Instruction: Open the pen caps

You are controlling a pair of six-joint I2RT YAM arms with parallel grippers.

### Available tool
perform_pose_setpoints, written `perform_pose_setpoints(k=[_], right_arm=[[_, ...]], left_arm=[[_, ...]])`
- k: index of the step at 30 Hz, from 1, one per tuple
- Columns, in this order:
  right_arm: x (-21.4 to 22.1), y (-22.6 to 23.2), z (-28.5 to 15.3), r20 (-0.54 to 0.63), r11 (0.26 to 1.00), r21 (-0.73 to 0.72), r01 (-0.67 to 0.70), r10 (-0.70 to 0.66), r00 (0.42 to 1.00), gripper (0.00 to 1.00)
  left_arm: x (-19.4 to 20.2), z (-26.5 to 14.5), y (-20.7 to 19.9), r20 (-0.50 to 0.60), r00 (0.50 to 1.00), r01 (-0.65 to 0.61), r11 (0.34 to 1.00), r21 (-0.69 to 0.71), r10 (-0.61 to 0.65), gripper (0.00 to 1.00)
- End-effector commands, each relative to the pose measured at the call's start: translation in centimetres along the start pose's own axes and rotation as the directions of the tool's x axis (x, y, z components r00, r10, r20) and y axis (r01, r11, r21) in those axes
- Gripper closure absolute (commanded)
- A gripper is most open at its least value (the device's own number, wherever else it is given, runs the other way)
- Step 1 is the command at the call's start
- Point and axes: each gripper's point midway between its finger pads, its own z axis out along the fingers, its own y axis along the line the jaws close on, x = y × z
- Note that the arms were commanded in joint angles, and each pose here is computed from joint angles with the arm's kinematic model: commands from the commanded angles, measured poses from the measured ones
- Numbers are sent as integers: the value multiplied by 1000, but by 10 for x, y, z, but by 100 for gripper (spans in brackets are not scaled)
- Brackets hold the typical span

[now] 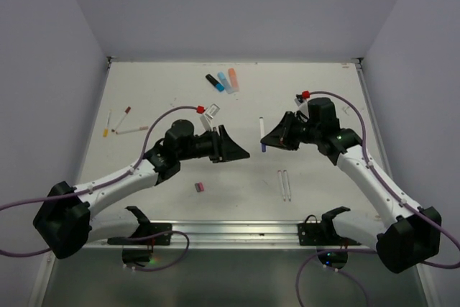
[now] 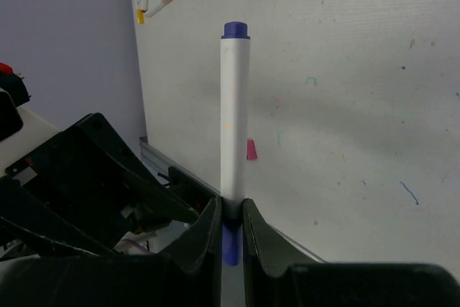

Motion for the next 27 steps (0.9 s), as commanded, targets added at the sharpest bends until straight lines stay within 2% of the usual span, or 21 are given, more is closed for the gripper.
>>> perform_pose_setpoints(k=[1, 6, 18, 22, 27], right_arm=[[6, 18, 3, -24, 995, -89, -54, 52, 998, 100], [8, 27, 9, -32, 987, -123, -104, 101, 994, 100], [18, 31, 8, -34, 984, -135, -116, 113, 993, 100], [19, 32, 6, -35, 984, -136, -115, 111, 993, 100], [24, 30, 6, -47, 984, -136, -117, 112, 993, 100]], left_arm=[[-5, 15, -25, 29, 1000, -11, 996, 85, 9, 44], [-9, 30, -32, 4, 999, -42, 996, 81, 42, 45], [-6, 52, -18, -35, 999, 2, 999, 48, -1, 48], [-6, 55, -15, -32, 999, 13, 999, 37, -12, 50], [-9, 57, -18, -18, 1000, 23, 999, 46, -22, 57]])
